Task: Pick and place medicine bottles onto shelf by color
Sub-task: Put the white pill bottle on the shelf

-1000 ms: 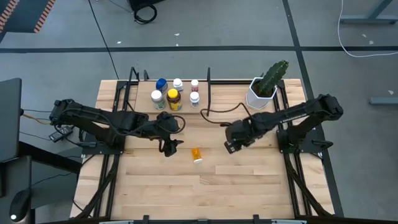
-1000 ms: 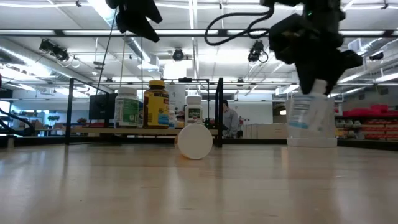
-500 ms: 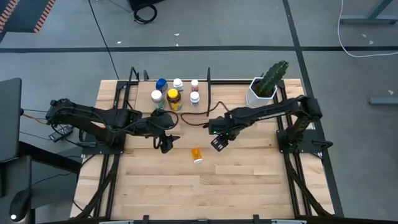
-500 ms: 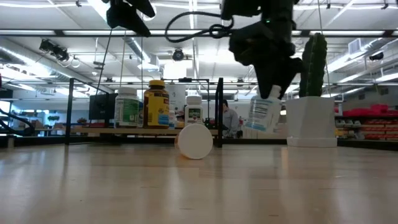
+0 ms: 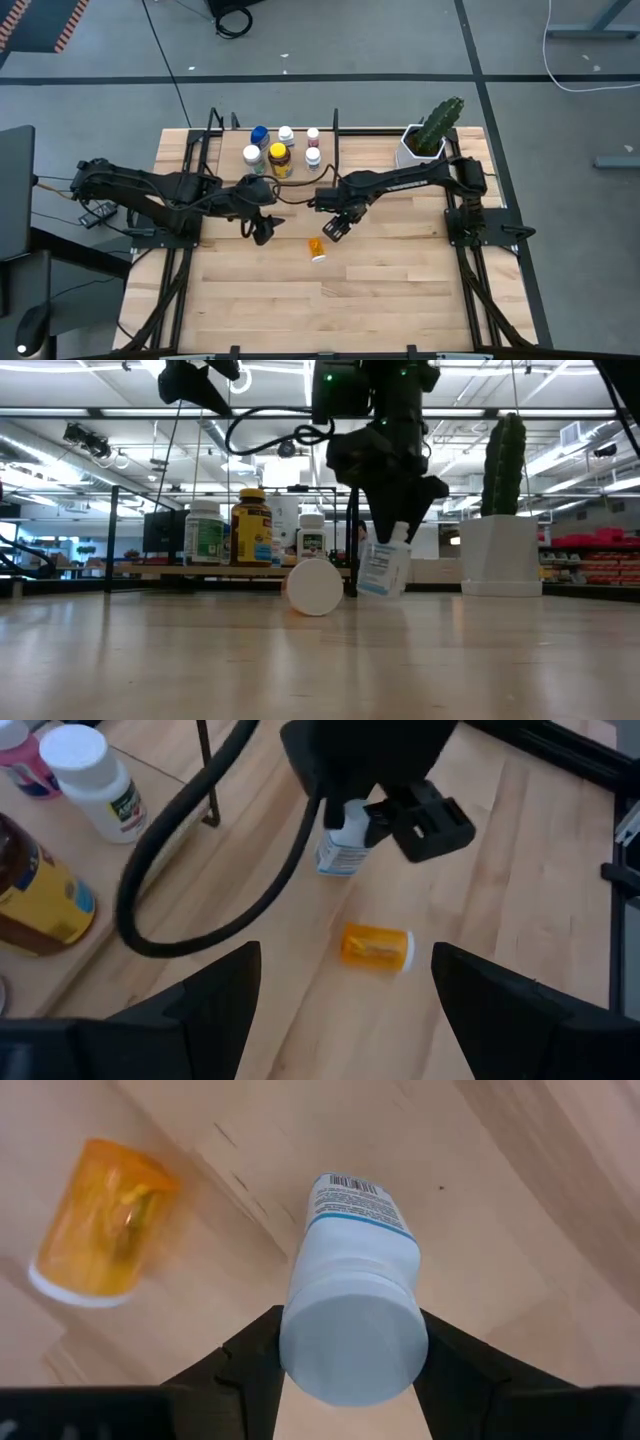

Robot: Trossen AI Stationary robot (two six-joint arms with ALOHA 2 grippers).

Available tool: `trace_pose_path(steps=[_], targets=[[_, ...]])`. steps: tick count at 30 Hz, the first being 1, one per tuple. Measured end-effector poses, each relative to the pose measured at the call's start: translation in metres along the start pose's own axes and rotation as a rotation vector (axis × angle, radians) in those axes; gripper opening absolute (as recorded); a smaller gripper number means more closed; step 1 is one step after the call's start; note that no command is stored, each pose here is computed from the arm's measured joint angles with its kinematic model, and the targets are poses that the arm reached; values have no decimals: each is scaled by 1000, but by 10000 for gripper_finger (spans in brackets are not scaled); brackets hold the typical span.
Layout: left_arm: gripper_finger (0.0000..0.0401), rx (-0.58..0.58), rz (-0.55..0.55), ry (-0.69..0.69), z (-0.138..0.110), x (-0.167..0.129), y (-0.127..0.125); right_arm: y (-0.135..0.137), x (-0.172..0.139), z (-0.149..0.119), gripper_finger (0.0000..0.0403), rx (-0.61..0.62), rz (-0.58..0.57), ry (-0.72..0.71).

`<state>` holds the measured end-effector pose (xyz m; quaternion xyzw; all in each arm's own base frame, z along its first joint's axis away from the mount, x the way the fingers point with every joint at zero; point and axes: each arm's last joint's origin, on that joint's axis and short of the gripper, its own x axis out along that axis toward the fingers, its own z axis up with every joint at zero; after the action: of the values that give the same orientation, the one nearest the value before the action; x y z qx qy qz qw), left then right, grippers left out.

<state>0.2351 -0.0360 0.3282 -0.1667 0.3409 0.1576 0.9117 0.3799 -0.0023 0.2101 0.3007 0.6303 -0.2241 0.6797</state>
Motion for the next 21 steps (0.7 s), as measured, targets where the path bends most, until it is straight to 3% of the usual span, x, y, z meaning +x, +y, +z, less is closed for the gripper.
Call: trace_pose_path(steps=[10,21], targets=[[297,-41,-11,-8,0,-1,-1,-2,6,10,204,-4,20,-22],[297,-70,-46,-58,5,-1,-5,-3,-1,8,284,-8,36,-21]])
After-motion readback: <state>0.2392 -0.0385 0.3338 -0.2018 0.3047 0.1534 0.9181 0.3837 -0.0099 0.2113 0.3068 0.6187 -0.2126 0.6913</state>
